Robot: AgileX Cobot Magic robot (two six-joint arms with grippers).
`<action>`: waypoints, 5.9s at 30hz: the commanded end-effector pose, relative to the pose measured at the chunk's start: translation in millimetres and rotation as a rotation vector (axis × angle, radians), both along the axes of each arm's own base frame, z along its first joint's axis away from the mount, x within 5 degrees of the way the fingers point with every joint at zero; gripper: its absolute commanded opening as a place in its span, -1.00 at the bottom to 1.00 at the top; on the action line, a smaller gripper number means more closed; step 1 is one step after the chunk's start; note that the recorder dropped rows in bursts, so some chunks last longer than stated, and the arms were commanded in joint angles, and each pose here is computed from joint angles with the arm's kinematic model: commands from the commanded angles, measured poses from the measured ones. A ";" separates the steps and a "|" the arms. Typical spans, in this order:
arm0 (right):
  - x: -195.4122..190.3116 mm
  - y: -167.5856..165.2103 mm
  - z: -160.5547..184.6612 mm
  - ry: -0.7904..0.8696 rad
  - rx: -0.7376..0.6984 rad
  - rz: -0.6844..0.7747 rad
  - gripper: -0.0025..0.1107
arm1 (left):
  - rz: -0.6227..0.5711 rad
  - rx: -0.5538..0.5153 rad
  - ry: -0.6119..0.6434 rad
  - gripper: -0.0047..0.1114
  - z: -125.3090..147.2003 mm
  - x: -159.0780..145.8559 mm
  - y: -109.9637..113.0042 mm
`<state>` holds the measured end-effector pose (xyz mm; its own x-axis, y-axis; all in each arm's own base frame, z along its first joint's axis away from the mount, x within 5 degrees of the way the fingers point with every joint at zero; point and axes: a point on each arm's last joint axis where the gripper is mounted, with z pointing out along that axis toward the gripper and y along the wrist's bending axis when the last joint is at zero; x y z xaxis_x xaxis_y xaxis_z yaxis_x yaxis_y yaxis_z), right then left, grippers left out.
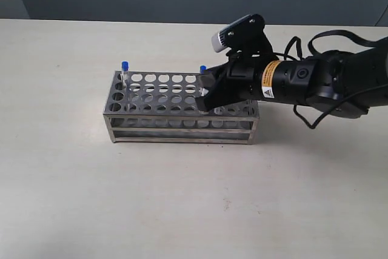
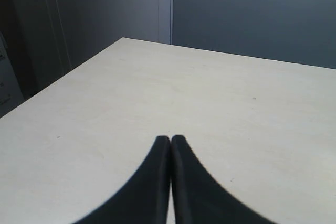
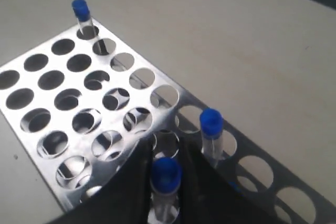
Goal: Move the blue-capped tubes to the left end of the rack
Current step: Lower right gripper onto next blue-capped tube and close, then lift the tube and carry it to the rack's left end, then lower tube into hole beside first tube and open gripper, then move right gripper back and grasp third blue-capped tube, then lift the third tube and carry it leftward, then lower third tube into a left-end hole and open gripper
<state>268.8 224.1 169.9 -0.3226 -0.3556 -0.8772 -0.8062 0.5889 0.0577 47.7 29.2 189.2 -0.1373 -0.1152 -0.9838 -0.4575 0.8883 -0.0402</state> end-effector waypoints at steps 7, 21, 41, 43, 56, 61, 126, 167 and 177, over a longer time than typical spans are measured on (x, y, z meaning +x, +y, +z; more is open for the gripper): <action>-2.6 2.3 55.5 -0.168 0.087 0.042 -0.96 | 0.003 -0.001 -0.004 -0.90 0.5 -0.4 0.0; -7.9 84.9 75.1 -0.249 0.164 0.228 -0.96 | 0.003 -0.001 -0.004 -0.90 0.5 -0.4 0.0; 12.7 131.7 22.9 -0.209 0.057 0.269 -0.96 | 0.003 -0.001 -0.004 -0.90 0.5 -0.4 0.0; 13.5 132.6 14.3 -0.195 0.045 0.270 -0.96 | 0.003 -0.001 -0.004 -0.90 0.5 -0.4 0.0; 15.2 132.7 0.8 -0.171 0.009 0.263 -0.22 | 0.003 -0.001 -0.004 -0.90 0.5 -0.4 0.0; 17.4 125.3 22.6 -0.151 0.005 0.173 -0.20 | 0.003 -0.001 -0.004 -0.90 0.5 -0.4 0.0; 22.0 -7.3 25.5 -0.064 -0.150 -0.108 -0.96 | 0.003 -0.001 -0.004 -0.90 0.5 -0.4 0.0; -22.4 128.8 25.2 -0.190 0.035 0.333 -0.96 | 0.002 0.003 -0.004 -0.90 0.7 -0.3 0.0; -14.4 134.5 18.6 -0.196 -0.008 0.317 -0.96 | 0.002 0.003 -0.004 -0.90 0.7 -0.3 0.0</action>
<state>249.6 358.8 194.9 -0.0250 -0.3627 -0.9316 -0.9525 0.2916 -0.0880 47.7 29.2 189.2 -0.1373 -0.1152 -0.9838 -0.4575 0.8883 -0.0402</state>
